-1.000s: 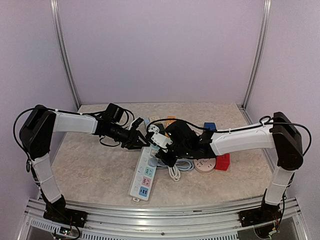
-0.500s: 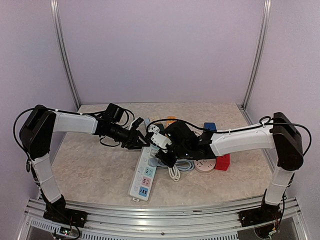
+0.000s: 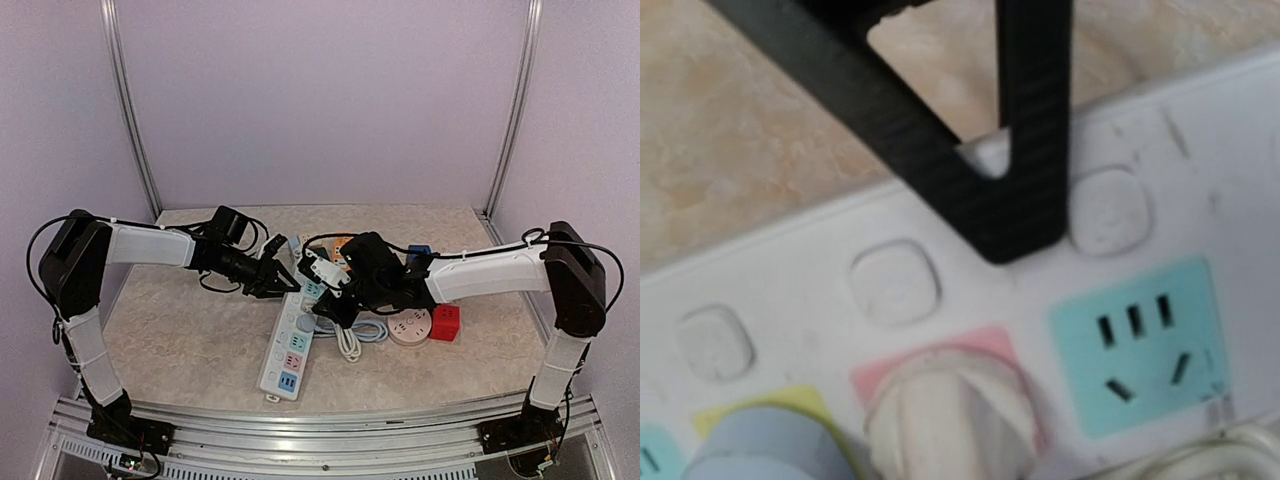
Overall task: Pull the plug off the socket
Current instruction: Remove the plug from the socket.
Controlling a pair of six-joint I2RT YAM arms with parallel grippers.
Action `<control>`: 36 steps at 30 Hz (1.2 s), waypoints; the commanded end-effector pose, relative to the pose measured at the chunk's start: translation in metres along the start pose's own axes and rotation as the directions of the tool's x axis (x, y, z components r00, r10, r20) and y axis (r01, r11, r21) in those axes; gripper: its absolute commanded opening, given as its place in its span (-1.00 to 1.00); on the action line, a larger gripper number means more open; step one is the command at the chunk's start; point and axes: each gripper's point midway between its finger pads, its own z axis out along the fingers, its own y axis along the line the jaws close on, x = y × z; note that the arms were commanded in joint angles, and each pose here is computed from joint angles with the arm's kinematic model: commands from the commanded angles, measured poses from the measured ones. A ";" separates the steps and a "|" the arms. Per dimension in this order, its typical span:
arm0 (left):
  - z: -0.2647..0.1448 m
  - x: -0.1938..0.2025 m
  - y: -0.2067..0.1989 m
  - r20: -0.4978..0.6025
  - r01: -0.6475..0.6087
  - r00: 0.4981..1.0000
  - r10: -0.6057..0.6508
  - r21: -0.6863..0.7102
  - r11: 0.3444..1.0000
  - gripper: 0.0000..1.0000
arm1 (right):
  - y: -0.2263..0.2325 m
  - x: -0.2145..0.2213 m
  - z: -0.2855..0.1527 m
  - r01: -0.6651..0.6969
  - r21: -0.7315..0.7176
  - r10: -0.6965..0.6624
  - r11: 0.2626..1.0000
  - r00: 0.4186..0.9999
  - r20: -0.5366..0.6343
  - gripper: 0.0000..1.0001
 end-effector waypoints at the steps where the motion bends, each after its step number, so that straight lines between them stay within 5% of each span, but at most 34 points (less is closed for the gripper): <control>1: -0.001 -0.005 0.003 0.000 0.021 1.000 -0.021 -0.003 1.000 -1.00 | -0.015 -0.021 -0.016 -0.104 -0.019 0.105 0.994 0.991 0.078 -1.00; 12: -0.001 -0.005 0.004 -0.001 0.017 1.000 -0.017 -0.006 1.000 -1.00 | -0.019 -0.018 -0.014 -0.136 -0.063 0.141 0.989 0.987 0.078 -1.00; 36: -0.006 -0.010 0.022 0.018 0.059 0.998 -0.058 -0.041 0.997 -1.00 | -0.008 -0.006 -0.011 0.019 0.234 -0.019 0.972 1.000 0.000 -1.00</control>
